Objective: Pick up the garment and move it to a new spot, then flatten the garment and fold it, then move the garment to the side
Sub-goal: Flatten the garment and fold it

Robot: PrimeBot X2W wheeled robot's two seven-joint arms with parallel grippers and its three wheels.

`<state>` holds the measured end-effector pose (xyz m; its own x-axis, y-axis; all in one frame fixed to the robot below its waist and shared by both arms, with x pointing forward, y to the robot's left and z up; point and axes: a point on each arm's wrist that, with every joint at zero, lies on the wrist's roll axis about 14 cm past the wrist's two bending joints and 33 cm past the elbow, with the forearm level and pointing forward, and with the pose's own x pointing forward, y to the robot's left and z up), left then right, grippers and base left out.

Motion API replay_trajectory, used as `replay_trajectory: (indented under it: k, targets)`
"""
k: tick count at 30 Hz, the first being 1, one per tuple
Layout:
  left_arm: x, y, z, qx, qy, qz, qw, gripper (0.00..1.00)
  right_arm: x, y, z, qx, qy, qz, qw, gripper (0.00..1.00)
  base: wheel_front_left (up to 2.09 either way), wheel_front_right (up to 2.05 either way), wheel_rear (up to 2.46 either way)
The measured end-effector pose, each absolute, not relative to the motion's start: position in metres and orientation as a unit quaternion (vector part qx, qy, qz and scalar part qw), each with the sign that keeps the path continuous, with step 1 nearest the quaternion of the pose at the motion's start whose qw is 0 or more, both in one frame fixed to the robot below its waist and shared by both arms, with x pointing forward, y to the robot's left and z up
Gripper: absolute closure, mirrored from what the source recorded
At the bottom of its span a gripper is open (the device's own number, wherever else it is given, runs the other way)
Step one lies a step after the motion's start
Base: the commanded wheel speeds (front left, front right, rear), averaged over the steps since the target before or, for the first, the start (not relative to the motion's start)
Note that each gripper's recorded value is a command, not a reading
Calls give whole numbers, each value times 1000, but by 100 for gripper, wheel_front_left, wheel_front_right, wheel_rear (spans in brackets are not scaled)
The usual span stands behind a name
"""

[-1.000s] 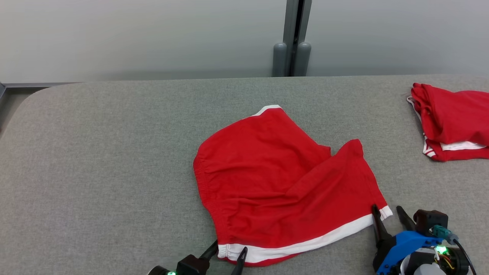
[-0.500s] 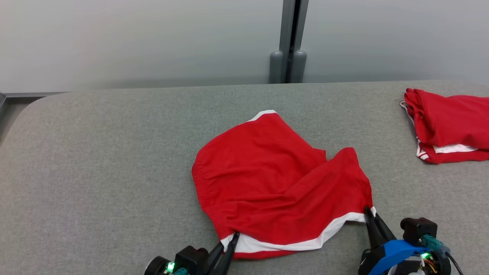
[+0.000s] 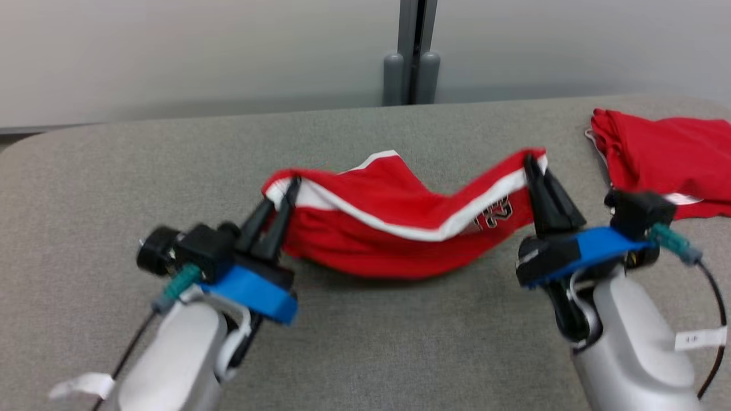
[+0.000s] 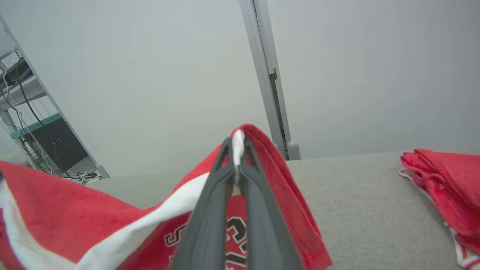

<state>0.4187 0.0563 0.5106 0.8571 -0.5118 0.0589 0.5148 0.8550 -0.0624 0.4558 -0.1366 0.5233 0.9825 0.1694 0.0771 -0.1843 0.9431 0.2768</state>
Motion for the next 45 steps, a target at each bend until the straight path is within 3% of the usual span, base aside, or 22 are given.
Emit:
replay_trajectory:
  k: [12,22,27,33,45]
  targets:
    - [579,54,645,-7,-162,-271,949,100,596,-156,650,169,-141,86,972,100,0,0,0]
    - [645,49,715,-7,-235,-270,934,100,664,-159,718,181,-202,83,959,100,0,0,0]
    - [653,45,715,-20,-238,-274,932,100,670,-148,715,169,-200,94,961,100,0,0,0]
    - [644,40,641,-41,-161,-288,943,100,663,-133,648,170,-142,106,969,100,0,0,0]
    - [537,68,509,-118,-23,-251,961,100,565,-133,506,219,-10,96,971,100,0,0,0]
